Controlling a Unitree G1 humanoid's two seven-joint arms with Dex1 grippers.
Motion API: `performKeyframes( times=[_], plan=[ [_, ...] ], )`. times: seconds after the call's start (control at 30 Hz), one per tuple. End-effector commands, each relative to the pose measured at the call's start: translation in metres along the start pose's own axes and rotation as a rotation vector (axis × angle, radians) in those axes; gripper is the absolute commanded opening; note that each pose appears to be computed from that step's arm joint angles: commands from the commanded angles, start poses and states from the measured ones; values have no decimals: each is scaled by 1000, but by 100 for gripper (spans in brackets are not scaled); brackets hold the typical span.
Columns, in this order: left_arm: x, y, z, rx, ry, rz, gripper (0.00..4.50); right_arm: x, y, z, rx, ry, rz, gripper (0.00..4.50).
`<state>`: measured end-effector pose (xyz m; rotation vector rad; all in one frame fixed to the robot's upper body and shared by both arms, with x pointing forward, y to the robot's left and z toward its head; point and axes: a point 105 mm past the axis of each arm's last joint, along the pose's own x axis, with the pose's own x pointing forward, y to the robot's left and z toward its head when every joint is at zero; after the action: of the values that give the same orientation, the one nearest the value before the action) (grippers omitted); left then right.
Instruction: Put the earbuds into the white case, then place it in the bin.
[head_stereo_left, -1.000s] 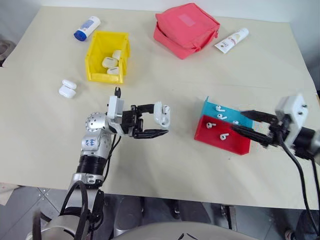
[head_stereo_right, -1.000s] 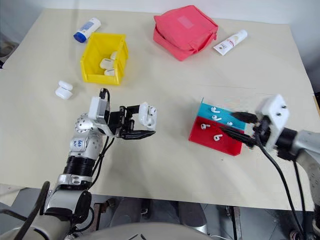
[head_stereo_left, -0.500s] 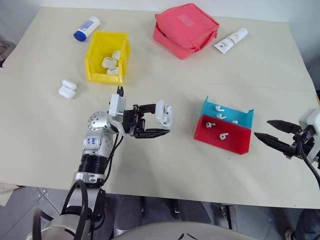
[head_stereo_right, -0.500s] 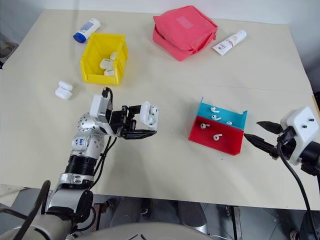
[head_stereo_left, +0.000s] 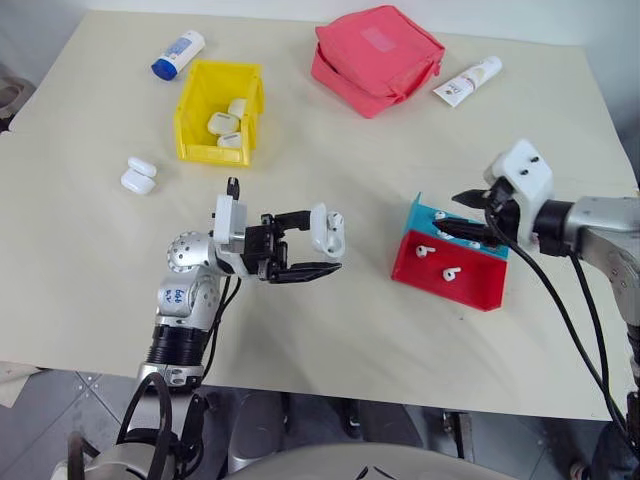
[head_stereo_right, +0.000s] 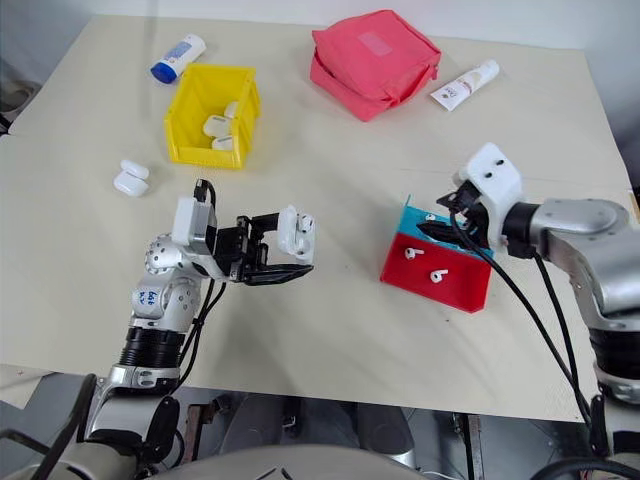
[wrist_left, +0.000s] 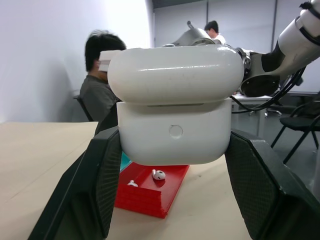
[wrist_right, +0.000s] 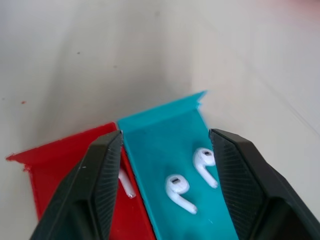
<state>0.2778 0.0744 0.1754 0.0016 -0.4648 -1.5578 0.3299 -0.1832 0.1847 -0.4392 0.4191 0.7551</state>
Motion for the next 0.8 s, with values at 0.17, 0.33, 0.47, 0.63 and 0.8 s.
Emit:
performKeyframes(
  times=[0.17, 0.33, 0.47, 0.63, 0.8],
  plan=[
    [0, -6, 9, 42, -14, 5, 277, 14, -19, 13, -22, 141, -26, 287],
    [1, -10, 8, 36, -16, -9, 277, 19, -23, 15, -21, 205, -13, 287],
    [1, -13, 7, 29, -12, -23, 277, 24, -23, 16, -38, 245, -4, 287],
    [2, -12, 7, 31, -11, -22, 277, 29, -26, 17, -51, 265, -11, 287],
    [3, -12, 6, 31, -12, -17, 277, 34, -31, 14, -67, 295, -23, 287]
  ],
)
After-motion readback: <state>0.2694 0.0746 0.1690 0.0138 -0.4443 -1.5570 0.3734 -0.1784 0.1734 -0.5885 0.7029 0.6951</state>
